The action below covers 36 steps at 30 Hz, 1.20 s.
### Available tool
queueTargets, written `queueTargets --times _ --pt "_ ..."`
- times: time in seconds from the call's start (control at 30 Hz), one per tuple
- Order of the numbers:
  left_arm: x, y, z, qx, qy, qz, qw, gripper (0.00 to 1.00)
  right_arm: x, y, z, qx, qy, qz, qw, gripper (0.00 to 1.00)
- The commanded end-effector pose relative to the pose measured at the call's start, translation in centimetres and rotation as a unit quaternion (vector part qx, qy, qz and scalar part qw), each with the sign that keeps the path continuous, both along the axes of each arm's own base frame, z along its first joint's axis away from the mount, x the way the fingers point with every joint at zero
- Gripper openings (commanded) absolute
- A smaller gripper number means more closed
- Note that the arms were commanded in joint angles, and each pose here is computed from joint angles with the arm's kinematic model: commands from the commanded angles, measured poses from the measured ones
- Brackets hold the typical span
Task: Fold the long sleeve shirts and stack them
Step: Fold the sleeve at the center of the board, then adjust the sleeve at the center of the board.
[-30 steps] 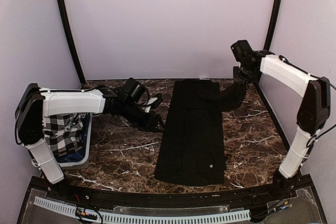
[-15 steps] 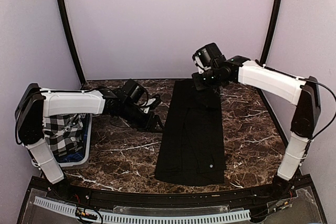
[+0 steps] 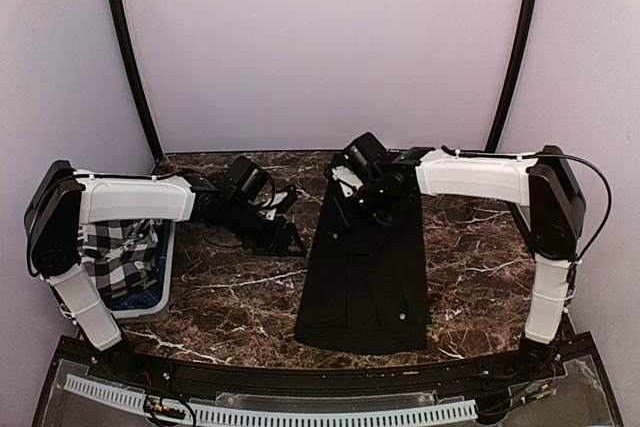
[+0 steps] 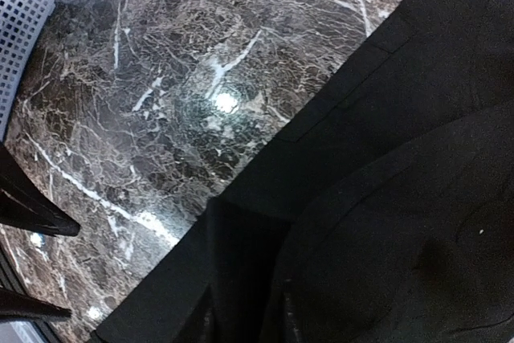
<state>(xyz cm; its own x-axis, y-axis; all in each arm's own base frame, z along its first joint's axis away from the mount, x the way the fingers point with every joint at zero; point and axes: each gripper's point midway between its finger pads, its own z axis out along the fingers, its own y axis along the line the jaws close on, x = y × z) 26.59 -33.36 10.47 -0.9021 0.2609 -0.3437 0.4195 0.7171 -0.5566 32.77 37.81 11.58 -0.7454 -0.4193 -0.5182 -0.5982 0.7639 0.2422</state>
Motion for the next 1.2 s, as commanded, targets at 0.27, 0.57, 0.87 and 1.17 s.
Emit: queueTargets --times 0.27,0.57,0.87,1.17 --pt "0.4 -1.2 0.5 -0.036 -0.005 -0.008 0.999 0.63 -2.9 -2.6 0.9 0.009 -0.007 -0.027 1.000 0.54" --pt "5.8 -2.2 0.4 0.011 -0.112 -0.005 0.994 0.61 -3.2 -6.1 0.7 0.022 -0.034 -0.102 0.994 0.53" --pt "8.6 -4.2 2.9 0.002 -0.231 -0.071 0.970 0.74 -3.8 -8.0 0.6 0.040 -0.044 -0.124 0.990 0.54" --pt "6.5 -6.1 1.6 -0.033 -0.208 -0.167 0.963 0.74 -3.7 -9.8 1.5 0.049 -0.062 -0.143 0.987 0.54"
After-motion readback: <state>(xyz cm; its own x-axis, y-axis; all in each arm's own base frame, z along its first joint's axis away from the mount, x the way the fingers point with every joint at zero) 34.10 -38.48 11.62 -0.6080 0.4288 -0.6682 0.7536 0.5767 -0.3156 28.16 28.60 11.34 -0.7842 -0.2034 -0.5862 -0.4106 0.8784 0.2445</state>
